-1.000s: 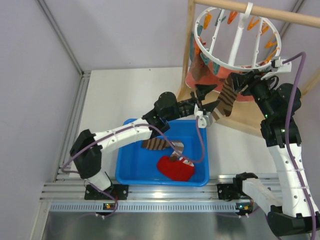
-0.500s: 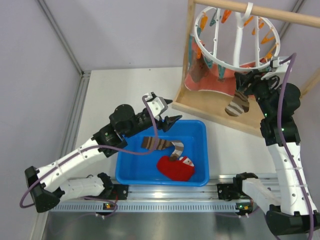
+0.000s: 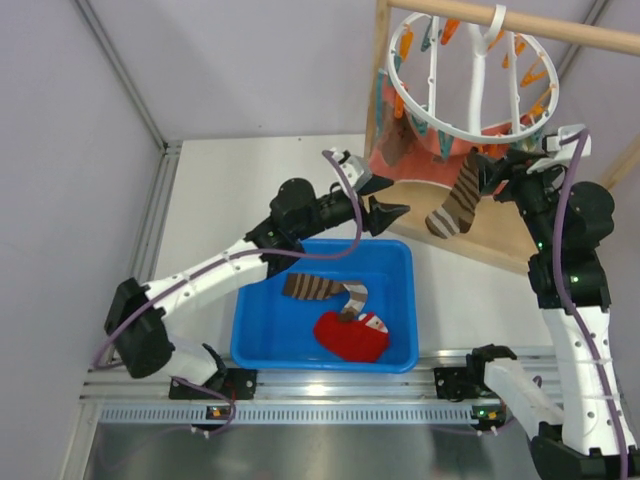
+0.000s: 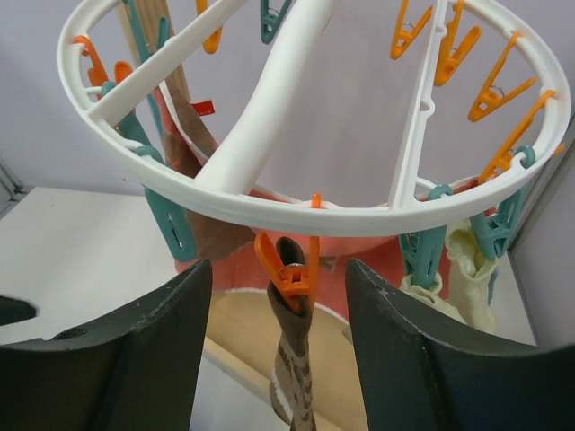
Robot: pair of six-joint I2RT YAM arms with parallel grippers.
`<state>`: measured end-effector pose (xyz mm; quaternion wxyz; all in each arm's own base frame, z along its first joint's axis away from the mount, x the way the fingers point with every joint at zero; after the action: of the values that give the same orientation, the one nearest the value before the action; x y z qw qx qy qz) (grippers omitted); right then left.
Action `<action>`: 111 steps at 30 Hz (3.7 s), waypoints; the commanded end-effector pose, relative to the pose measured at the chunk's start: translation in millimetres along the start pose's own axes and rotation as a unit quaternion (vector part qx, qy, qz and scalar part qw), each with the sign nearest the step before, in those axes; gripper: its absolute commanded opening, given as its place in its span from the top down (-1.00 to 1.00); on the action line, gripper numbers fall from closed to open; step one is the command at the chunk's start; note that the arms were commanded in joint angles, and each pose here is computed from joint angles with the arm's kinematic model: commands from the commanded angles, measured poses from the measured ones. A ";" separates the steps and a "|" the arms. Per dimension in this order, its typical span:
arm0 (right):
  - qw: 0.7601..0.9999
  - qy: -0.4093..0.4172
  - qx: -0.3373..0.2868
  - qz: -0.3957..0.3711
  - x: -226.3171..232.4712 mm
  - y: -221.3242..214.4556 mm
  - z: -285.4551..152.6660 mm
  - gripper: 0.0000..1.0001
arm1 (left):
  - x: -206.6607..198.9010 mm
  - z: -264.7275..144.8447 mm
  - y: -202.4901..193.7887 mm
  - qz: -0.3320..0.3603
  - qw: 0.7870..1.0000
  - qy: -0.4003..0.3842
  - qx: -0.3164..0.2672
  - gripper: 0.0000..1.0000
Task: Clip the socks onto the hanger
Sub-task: Open the clamp at the hanger.
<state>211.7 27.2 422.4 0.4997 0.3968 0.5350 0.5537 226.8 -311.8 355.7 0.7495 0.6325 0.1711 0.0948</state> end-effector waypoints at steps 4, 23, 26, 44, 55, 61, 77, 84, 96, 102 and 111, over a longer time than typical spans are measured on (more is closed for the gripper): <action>0.999 -0.014 0.001 -0.045 -4.4 5.1 -23.8 -0.21 | 3.4 63.5 51.0 -0.018 0.988 -0.077 -0.129 -0.41; 0.999 0.031 -0.011 0.000 5.1 21.8 -23.8 -0.13 | 30.4 130.1 42.0 -0.064 0.965 -0.166 -0.194 0.10; 0.998 0.048 -0.019 0.032 10.5 27.3 -24.8 -0.08 | 28.7 127.2 41.5 -0.047 0.967 -0.156 -0.194 0.25; 0.983 0.083 -0.044 0.157 23.2 36.0 -12.0 0.25 | -19.9 123.0 31.2 0.147 0.971 -0.041 -0.182 0.96; 0.980 0.081 -0.046 0.177 22.8 33.1 -1.0 0.24 | -21.9 125.5 24.4 0.176 0.969 -0.016 -0.175 1.00; 0.979 0.071 -0.034 0.186 20.5 20.0 14.9 0.27 | -26.1 127.3 22.6 0.203 0.964 -0.015 -0.173 1.00; 0.979 0.078 -0.024 0.184 21.4 15.2 26.3 0.85 | -38.4 120.2 11.6 0.253 0.953 -0.018 -0.165 0.57; 0.984 0.103 -0.037 0.144 23.4 16.2 19.7 1.00 | -44.9 108.5 24.4 0.193 0.967 -0.029 -0.165 0.12; 0.983 0.108 -0.042 0.139 23.9 15.5 18.6 1.00 | -30.9 120.4 39.5 0.121 0.981 0.032 -0.149 0.00; 0.981 0.117 -0.035 0.149 26.2 10.3 21.3 1.00 | -27.0 126.7 47.4 0.105 0.982 0.050 -0.151 0.00; 0.978 0.126 -0.040 0.162 27.9 13.1 22.1 1.00 | -22.4 135.9 43.5 0.093 0.985 0.053 -0.132 0.25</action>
<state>229.4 55.4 426.0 0.3565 0.4087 0.5052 0.6713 260.3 -436.0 405.7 0.7930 0.5509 0.1305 0.2250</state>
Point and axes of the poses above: each gripper's point midway between its finger pads, its own z axis out along the fingers, its own x axis along the line the jaws close on, y = z × x, the point moved 9 cm from there along -z, back along the fingers, and after that the axes turned 8 degrees about -z, right-handed, at the moved point
